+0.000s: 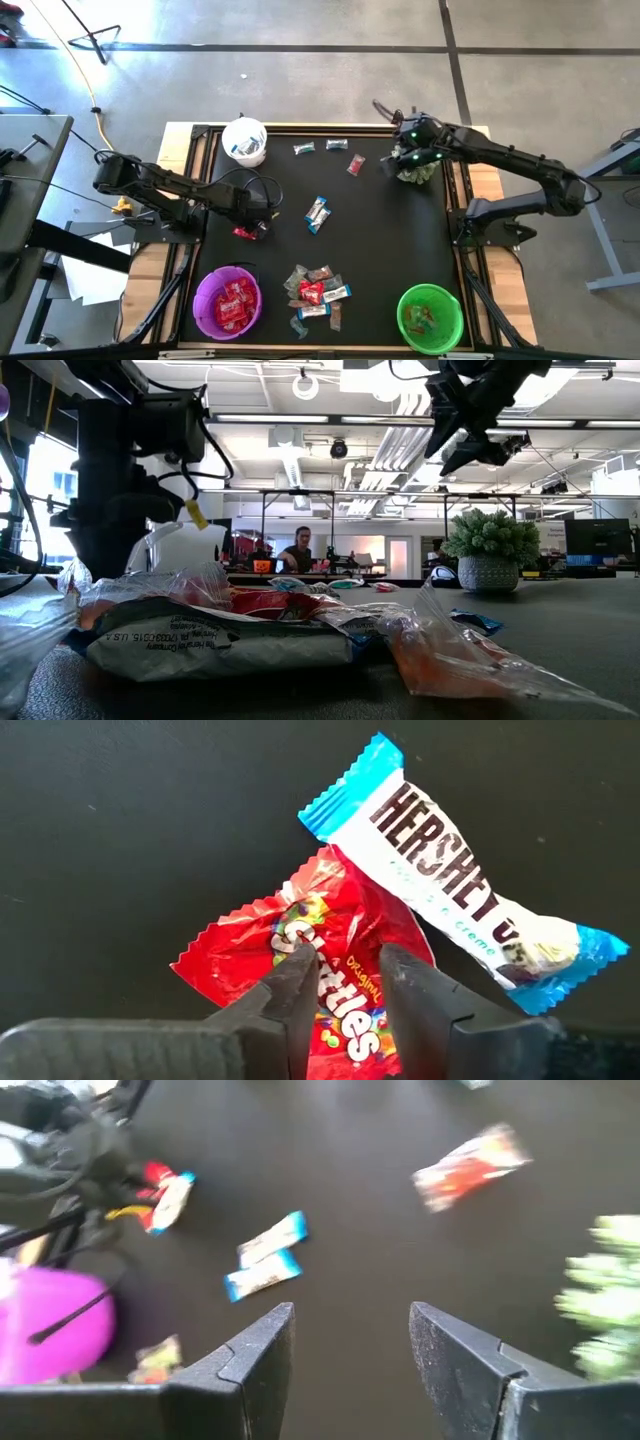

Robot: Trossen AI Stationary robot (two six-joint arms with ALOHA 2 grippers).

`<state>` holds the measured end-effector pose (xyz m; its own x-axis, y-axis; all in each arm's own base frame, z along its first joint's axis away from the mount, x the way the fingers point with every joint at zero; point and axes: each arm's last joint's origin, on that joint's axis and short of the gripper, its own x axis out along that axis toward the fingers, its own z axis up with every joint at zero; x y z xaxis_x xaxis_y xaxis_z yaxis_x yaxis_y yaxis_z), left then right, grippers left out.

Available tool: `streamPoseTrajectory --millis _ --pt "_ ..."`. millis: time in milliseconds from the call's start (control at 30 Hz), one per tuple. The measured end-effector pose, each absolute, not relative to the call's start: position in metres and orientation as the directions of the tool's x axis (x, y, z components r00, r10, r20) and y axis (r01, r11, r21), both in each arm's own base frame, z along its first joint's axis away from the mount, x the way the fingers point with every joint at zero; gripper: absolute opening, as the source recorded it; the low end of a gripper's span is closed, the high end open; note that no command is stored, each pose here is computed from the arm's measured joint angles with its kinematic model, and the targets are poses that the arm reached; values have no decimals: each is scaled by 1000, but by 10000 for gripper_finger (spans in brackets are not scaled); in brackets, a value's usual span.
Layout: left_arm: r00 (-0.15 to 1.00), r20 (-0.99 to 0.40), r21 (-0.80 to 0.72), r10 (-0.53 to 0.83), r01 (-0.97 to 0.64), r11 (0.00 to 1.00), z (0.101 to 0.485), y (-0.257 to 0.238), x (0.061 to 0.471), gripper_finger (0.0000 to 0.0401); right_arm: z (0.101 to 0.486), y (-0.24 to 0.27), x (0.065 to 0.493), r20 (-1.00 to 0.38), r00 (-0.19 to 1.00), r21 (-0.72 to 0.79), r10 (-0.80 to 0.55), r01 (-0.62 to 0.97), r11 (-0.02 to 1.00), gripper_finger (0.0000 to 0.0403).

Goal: Sort candy
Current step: Put the red candy into the violet bucket

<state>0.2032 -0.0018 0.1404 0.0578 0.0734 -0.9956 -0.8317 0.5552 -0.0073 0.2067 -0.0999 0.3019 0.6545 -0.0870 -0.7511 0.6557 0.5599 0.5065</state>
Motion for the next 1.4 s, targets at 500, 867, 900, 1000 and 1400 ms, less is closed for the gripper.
streamPoseTrajectory --millis 500,867,900,1000,1400 --pt "143 -983 -73 119 -884 461 141 13 212 111 247 -77 314 -611 771 700 179 421 577 195" --pt "303 -947 -240 110 -891 384 144 19 227 111 210 -58 350 -585 772 736 248 378 562 195" --pt "315 -943 -253 111 -891 378 144 20 228 111 207 -57 352 -584 772 740 250 380 555 195" --pt "352 -929 -288 114 -882 374 146 20 232 111 200 -56 359 -570 782 752 253 373 543 195" --pt "411 -905 -341 110 -855 391 147 20 238 111 190 -56 367 -545 798 772 258 357 527 195"
